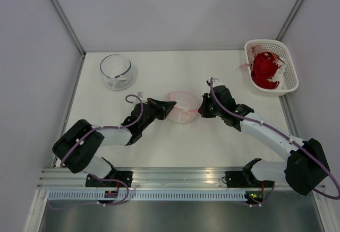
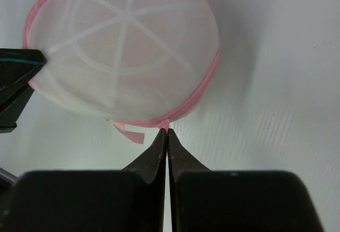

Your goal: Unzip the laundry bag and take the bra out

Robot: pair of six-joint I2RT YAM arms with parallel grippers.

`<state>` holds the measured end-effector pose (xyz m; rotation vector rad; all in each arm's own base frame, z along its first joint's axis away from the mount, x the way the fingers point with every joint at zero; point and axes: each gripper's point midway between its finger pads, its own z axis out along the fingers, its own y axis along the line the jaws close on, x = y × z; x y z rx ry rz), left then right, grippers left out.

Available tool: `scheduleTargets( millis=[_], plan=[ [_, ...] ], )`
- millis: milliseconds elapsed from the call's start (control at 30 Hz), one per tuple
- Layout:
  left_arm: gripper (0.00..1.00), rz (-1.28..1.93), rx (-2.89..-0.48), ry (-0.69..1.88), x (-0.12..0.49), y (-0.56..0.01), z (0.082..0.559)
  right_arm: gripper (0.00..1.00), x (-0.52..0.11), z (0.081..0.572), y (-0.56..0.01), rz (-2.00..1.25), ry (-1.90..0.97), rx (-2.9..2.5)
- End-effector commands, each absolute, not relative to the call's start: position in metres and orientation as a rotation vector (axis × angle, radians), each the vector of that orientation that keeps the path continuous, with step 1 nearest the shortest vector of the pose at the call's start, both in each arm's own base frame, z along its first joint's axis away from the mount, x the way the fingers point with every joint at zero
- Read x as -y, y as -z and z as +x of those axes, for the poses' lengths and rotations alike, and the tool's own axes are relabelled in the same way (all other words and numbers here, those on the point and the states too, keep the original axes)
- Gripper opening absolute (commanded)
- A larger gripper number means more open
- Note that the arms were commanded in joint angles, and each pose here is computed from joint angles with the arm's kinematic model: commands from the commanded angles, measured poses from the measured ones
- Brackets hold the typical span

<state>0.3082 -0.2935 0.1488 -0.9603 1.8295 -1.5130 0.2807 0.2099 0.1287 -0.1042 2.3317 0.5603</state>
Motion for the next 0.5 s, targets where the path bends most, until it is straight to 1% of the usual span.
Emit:
scheduleTargets(
  millis=[0,233,300,333,367,400,433,467],
  plan=[
    [0.02,-0.911,-1.822,1.538,0.287,-0.16,0.305,0.01,-0.197,0.29,-0.137,-0.076,-0.455,-2.314],
    [0.02,-0.758,-1.929,1.583,0.283,-0.159,0.3,0.01,-0.182,0.295,-0.135,-0.037,-0.349,-2.321],
    [0.02,-0.713,-1.985,1.582,0.285,-0.148,0.301,0.0,-0.181,0.295,-0.134,-0.036,-0.344,-2.322],
    [0.02,-0.609,-1.99,1.629,0.289,-0.155,0.301,0.0,-0.182,0.295,-0.134,-0.039,-0.345,-2.324],
    [0.02,-0.588,-2.044,1.636,0.293,-0.14,0.303,0.01,-0.182,0.295,-0.132,-0.037,-0.34,-2.328],
    [0.02,-0.56,-2.057,1.67,0.296,-0.138,0.303,0.01,-0.182,0.295,-0.131,-0.044,-0.337,-2.331],
    [0.02,-0.448,-2.002,1.778,0.301,-0.157,0.303,0.0,-0.182,0.295,-0.13,-0.043,-0.334,-2.333],
    [0.02,-0.413,-2.005,1.819,0.304,-0.155,0.304,0.0,-0.182,0.295,-0.128,-0.046,-0.332,-2.339]
  ],
)
